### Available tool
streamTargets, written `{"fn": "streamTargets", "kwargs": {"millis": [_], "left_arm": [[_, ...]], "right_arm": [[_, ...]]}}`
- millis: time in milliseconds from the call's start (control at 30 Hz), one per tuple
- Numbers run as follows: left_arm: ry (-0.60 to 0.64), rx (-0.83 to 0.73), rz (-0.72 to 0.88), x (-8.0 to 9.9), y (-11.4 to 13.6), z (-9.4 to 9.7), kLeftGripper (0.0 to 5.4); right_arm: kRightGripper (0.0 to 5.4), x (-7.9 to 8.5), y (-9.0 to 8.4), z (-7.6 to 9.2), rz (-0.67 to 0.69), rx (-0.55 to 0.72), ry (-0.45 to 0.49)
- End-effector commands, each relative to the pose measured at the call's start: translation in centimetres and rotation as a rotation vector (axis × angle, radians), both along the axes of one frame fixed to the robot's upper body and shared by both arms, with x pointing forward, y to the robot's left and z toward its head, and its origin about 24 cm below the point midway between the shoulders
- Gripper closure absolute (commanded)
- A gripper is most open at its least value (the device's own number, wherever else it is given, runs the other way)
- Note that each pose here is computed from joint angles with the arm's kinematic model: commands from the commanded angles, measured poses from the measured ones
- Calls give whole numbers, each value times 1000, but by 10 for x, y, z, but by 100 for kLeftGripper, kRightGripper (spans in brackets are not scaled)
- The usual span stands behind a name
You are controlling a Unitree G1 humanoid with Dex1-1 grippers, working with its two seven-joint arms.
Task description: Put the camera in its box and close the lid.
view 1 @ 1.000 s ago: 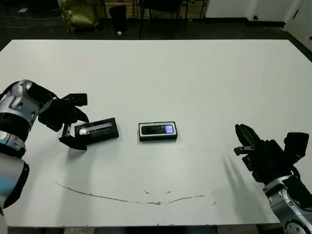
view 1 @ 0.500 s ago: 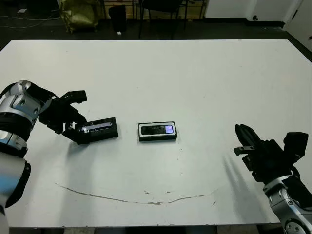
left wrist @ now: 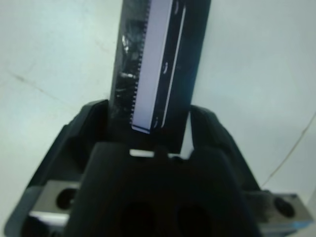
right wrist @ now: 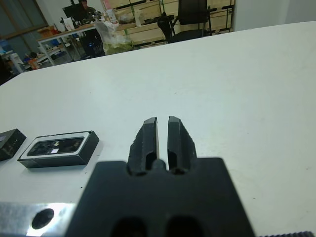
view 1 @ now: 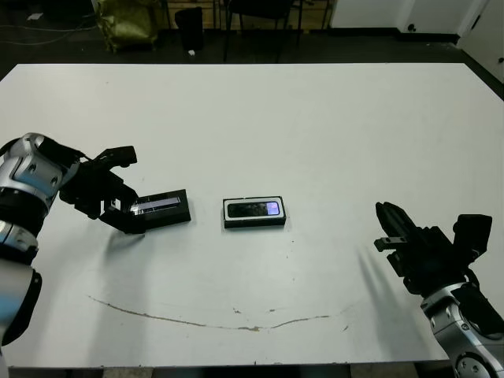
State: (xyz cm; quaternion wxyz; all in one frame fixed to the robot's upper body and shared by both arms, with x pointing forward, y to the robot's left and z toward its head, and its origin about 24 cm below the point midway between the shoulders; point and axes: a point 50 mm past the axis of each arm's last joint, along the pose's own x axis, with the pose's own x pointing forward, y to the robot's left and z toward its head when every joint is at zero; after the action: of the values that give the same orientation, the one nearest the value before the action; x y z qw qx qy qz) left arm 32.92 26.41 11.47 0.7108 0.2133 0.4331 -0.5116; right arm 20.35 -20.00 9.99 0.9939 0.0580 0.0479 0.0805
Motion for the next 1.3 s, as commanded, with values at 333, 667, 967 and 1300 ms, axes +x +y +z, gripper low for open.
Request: {"fn": "streamTargets", "kwargs": {"millis": [333, 667, 967, 1300], "left_arm": [[-120, -101, 25, -3, -3, 28, 332], [-158, -124, -22, -4, -11, 36, 332], [-161, -112, -115, 3, -36, 46, 332], [-98, -102, -233, 15, -84, 51, 332]], "right_arm": [[540, 2, 4, -12, 15, 14, 41], [540, 1, 6, -13, 11, 20, 58], [540, 2, 6, -16, 20, 26, 62], [540, 2, 9, -11, 10, 12, 78]]}}
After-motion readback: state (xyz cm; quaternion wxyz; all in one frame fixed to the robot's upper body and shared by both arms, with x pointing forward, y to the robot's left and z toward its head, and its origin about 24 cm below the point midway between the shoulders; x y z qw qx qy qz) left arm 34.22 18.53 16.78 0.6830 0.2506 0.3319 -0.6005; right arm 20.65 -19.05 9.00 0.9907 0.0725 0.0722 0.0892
